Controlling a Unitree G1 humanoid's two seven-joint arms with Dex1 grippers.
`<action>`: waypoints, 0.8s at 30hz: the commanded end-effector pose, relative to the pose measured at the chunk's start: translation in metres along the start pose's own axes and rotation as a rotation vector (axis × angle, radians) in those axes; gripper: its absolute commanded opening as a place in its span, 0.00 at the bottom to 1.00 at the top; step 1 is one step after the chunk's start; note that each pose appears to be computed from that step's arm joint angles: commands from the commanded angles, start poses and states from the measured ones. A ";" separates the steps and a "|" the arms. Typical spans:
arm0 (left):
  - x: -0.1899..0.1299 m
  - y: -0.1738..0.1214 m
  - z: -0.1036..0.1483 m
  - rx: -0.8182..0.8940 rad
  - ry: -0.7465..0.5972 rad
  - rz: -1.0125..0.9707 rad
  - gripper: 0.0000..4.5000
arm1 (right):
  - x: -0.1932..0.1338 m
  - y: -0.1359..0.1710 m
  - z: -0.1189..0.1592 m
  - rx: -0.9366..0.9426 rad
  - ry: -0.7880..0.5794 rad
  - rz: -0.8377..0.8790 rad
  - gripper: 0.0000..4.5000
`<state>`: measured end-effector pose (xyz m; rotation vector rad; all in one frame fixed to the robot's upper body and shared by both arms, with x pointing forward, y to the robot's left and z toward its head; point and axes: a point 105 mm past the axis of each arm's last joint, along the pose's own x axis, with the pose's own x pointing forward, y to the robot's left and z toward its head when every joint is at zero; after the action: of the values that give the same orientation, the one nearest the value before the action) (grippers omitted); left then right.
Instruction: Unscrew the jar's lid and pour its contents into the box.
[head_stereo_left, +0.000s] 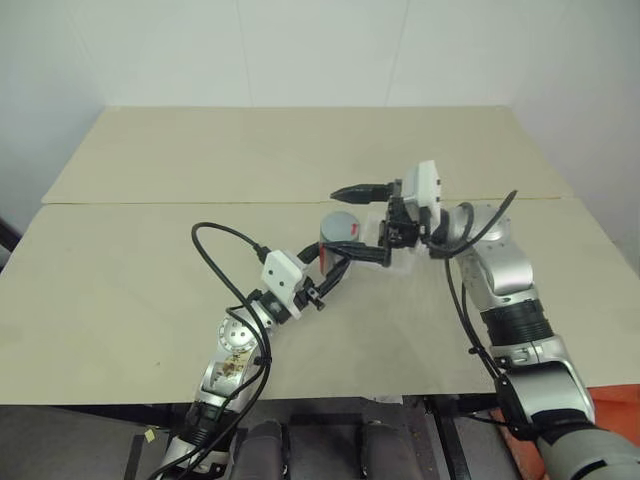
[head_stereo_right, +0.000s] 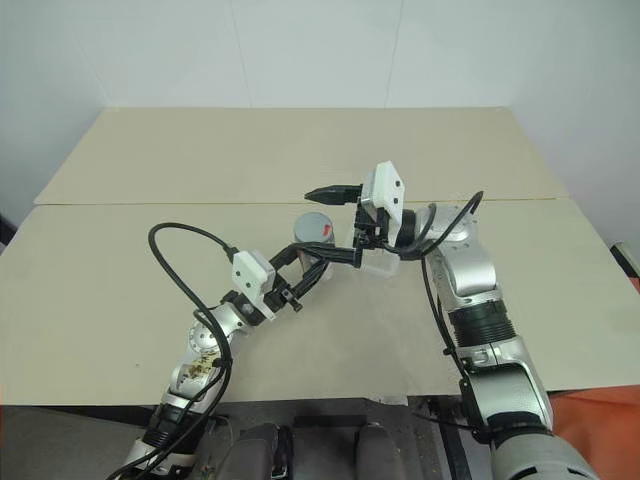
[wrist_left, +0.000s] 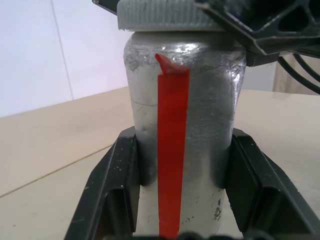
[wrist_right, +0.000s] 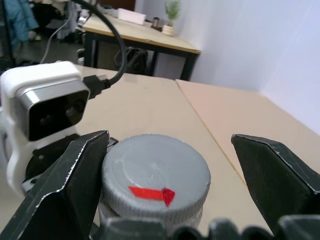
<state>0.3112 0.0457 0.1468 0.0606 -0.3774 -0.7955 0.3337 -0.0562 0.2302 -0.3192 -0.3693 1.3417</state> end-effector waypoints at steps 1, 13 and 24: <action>0.006 -0.003 0.013 0.022 -0.057 -0.026 0.44 | 0.001 -0.003 0.013 -0.036 -0.025 -0.027 0.99; 0.004 -0.001 0.014 0.006 -0.064 -0.005 0.44 | -0.014 -0.003 0.007 -0.017 0.000 -0.043 0.99; 0.000 0.001 0.014 -0.021 -0.080 -0.012 0.44 | -0.034 -0.006 0.004 -0.016 0.020 -0.073 0.99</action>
<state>0.3117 0.0467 0.1456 0.0221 -0.3727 -0.8035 0.3327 -0.0790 0.2187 -0.3194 -0.3123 1.3041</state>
